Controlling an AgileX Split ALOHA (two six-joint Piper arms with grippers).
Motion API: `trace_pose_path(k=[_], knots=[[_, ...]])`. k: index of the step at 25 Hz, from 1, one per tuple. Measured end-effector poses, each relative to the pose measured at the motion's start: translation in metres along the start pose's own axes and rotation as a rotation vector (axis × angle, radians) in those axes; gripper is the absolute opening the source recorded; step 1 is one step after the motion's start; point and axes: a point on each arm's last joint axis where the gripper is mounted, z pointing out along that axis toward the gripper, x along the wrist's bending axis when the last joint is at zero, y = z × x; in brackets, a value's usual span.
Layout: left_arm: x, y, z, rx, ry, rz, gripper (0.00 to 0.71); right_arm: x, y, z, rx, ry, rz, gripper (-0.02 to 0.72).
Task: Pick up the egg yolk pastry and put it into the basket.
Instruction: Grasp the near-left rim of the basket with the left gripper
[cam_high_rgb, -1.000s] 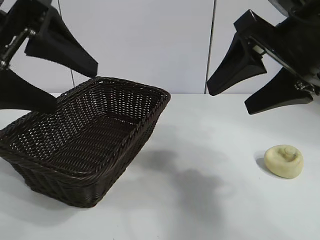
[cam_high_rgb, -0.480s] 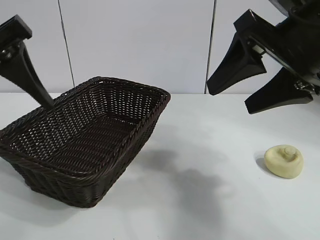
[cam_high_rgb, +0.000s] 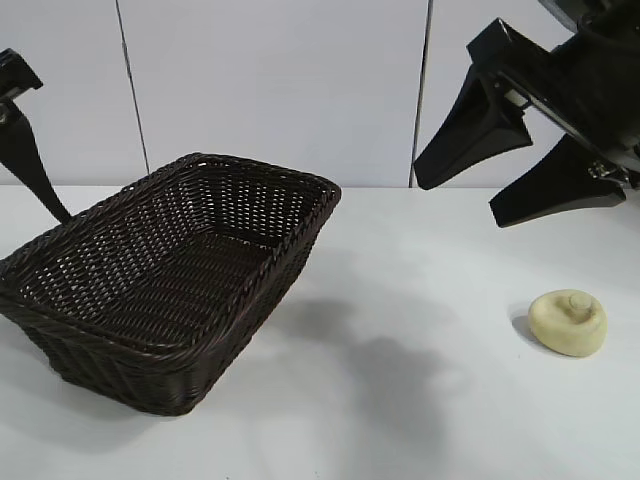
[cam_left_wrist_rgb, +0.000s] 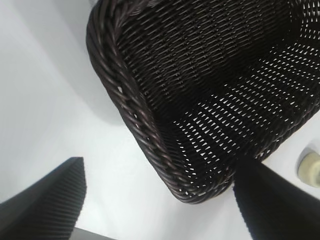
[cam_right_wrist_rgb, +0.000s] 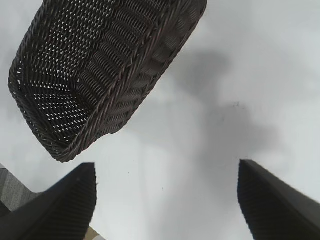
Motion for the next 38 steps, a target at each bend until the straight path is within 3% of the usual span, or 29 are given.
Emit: trace_pose_path(k=[8,18,25,34,36,38], knots=[[0.005,0.01,0.003,-0.111,0.066,-0.082,0.563,0.0,0.0,0.0,0.0,0.0,0.0,0.561],[0.013,0.013,0.045,-0.06,0.211,-0.112,0.563,0.0,0.0,0.0,-0.004,-0.002,0.001,0.561],[0.016,0.017,0.081,-0.05,0.24,-0.121,0.563,0.0,0.0,0.0,-0.004,-0.002,0.005,0.561],[0.019,0.018,0.101,-0.047,0.259,-0.155,0.56,0.0,0.0,0.0,-0.004,-0.002,0.005,0.561],[0.019,0.018,0.101,-0.047,0.259,-0.156,0.525,0.0,0.0,0.0,-0.004,-0.002,0.005,0.561],[0.019,0.018,0.101,-0.048,0.258,-0.159,0.421,0.0,0.0,0.0,-0.004,-0.002,0.005,0.561]])
